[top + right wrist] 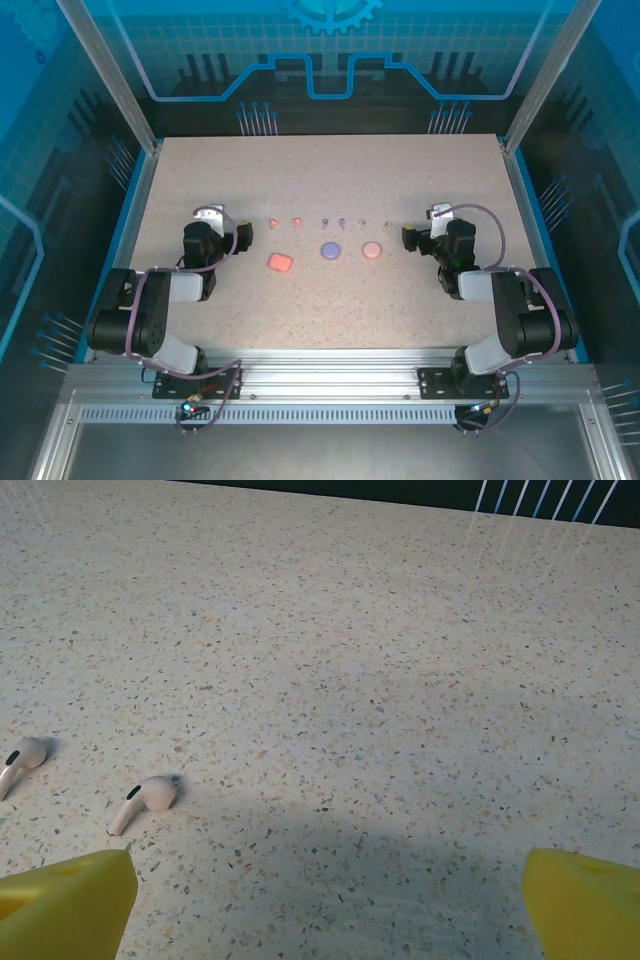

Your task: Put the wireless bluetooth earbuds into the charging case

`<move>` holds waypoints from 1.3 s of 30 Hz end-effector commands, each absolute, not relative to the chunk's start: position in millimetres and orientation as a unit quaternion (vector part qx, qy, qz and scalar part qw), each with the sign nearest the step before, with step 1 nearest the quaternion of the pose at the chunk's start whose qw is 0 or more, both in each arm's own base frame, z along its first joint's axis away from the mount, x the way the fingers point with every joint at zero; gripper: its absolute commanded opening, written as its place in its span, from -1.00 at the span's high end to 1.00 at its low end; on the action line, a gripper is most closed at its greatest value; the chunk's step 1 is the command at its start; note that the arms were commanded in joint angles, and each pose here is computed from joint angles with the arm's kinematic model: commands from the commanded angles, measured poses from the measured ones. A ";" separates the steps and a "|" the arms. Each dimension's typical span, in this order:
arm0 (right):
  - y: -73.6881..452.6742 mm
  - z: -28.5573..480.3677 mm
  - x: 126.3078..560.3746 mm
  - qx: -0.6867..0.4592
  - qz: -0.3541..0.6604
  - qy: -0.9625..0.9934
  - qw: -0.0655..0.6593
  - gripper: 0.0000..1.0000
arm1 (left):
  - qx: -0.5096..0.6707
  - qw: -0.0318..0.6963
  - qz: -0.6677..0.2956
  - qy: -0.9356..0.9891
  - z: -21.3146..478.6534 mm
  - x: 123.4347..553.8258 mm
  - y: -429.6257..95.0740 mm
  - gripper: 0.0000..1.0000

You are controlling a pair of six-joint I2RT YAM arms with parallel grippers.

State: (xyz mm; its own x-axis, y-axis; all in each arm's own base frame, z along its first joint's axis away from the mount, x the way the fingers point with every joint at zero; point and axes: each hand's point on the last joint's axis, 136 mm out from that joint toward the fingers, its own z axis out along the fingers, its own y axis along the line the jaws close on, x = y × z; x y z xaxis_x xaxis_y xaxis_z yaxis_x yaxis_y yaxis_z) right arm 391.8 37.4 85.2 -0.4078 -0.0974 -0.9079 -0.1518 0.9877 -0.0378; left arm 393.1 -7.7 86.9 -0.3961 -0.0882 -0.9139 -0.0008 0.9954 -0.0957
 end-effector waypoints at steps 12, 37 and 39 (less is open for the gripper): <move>33.4 93.2 397.0 -0.075 0.024 0.833 0.548 -1.00 | -0.026 0.552 -0.043 0.832 90.3 397.0 -7.2 -0.97; 20.4 161.7 395.9 0.000 0.034 0.867 0.496 -1.00 | -0.073 0.543 -0.011 0.836 125.2 393.8 10.5 -0.97; 25.5 175.1 394.1 0.014 0.059 0.867 0.495 -1.00 | -0.082 0.549 -0.015 0.832 138.0 391.6 11.5 -0.97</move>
State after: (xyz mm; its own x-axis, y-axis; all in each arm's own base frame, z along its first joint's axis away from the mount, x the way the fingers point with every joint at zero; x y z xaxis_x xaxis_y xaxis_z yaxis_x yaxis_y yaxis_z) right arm 410.3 28.9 181.8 -0.3974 -0.0069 -0.9176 -0.0788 0.9965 0.0267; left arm 392.6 2.9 119.2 -0.3945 -0.1163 -0.9115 -0.0690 0.9929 -0.0968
